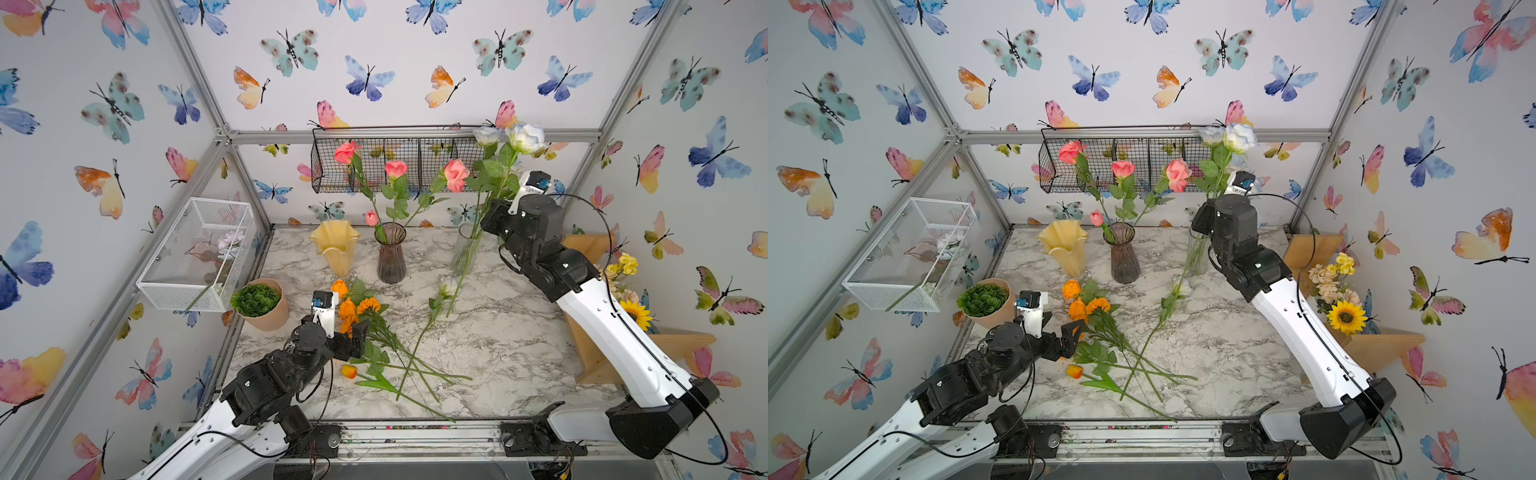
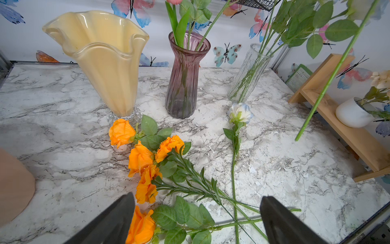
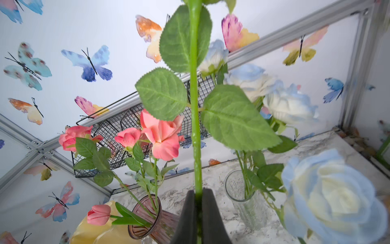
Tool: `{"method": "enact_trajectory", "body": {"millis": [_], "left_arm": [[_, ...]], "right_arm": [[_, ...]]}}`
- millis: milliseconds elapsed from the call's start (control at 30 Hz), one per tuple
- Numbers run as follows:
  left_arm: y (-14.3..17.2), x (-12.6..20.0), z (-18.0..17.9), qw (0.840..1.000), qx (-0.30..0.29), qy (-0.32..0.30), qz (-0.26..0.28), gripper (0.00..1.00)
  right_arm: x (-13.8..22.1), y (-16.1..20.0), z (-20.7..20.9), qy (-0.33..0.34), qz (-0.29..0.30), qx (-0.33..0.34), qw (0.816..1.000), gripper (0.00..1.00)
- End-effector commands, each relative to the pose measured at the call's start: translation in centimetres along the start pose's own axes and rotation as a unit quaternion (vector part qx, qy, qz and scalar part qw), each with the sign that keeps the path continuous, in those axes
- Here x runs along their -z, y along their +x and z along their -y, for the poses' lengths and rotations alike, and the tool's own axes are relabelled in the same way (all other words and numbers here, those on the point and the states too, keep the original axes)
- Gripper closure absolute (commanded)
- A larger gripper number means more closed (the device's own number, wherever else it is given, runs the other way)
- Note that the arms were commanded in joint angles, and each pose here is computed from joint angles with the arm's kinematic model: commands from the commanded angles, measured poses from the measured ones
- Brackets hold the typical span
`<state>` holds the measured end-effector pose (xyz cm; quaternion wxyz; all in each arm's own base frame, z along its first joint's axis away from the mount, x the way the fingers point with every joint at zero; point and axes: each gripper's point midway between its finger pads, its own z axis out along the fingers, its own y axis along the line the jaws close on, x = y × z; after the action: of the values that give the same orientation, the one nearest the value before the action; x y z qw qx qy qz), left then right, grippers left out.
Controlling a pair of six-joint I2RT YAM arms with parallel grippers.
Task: Arrange the flowers in different vases according to their colors
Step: Insert the flower into the vase.
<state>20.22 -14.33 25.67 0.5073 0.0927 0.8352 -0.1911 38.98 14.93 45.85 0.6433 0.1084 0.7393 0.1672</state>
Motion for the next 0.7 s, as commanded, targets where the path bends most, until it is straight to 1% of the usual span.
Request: {"method": "enact_trajectory", "body": {"millis": [0, 167, 300, 533, 667], "left_arm": [[0.0, -0.2, -0.1, 1.0, 0.0, -0.003, 0.001, 0.01], [0.2, -0.4, 0.1, 1.0, -0.002, 0.001, -0.004, 0.01], [0.2, -0.5, 0.2, 1.0, -0.002, 0.002, -0.006, 0.01], [0.7, -1.0, 0.4, 1.0, -0.008, 0.002, -0.019, 0.01], [0.9, -1.3, 0.5, 1.0, -0.011, 0.002, -0.025, 0.01]], "right_arm": [[2.1, -5.1, 0.1, 0.009, 0.078, 0.025, 0.997, 0.98], [2.8, -9.3, -0.4, 0.017, 0.151, 0.043, 0.987, 0.98], [2.4, -11.7, -1.0, 0.01, 0.207, 0.056, 0.977, 0.98], [-0.7, -13.9, -0.5, 0.007, 0.265, 0.058, 0.963, 0.98], [-2.9, -14.7, 0.0, 0.006, 0.276, 0.056, 0.96, 0.98]]}}
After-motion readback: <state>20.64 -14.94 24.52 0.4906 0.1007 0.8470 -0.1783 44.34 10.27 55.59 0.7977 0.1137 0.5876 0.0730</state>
